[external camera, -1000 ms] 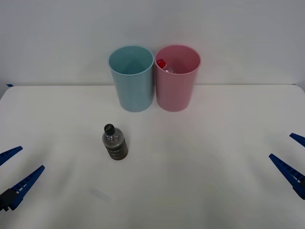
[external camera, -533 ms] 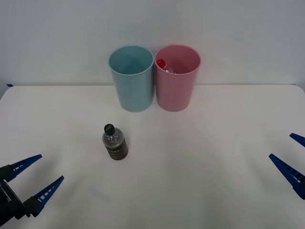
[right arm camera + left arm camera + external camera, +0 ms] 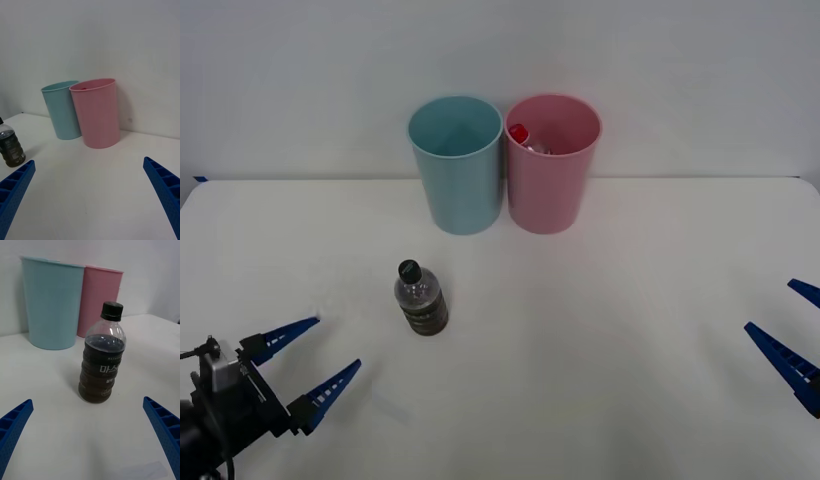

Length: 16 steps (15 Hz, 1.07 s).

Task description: Grasp the object on the table and drop it into the matching bin: aluminum can to the light blue bin, PET bottle to the pink bin.

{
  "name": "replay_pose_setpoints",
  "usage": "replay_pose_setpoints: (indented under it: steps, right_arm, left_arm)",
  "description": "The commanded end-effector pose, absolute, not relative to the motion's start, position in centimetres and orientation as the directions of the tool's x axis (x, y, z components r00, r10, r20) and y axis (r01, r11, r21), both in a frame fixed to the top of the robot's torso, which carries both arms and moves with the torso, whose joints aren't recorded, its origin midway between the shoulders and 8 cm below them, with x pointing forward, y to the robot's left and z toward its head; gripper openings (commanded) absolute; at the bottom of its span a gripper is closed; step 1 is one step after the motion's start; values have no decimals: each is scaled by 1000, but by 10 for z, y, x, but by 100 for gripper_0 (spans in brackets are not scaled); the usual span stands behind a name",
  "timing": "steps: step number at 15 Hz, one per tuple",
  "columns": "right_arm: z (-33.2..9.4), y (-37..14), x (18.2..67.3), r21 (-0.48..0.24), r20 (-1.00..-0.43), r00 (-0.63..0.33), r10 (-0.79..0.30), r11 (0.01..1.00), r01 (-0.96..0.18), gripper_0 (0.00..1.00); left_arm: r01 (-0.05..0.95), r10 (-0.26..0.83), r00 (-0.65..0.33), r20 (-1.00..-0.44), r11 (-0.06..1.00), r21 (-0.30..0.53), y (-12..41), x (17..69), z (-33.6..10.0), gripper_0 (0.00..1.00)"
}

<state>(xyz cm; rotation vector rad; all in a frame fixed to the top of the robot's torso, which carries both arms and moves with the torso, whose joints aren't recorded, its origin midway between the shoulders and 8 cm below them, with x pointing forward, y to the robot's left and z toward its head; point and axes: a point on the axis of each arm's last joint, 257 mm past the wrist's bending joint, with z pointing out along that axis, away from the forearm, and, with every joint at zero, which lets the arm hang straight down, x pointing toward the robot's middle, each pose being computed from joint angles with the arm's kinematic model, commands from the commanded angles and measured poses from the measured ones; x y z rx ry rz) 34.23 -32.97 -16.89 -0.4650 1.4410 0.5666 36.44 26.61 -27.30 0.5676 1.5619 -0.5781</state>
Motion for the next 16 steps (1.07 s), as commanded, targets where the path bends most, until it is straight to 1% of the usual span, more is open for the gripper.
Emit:
replay_pose_setpoints:
  steps: [1, 7, 16]
  right_arm:
    - [-169, -330, 342, 39, -996, 41, 82, 785, -618, 100]
    - [-169, -330, 342, 39, -996, 41, 82, 785, -618, 100]
    - [-169, -330, 342, 39, -996, 41, 82, 785, -618, 100]
  left_arm:
    - [680, 21, -50, -999, 733, -19, 254, 379, -281, 100]
    - [683, -2, -31, -1000, 730, -23, 227, 403, -286, 100]
    - [682, -5, -11, -1000, 731, -12, 185, 426, -287, 100]
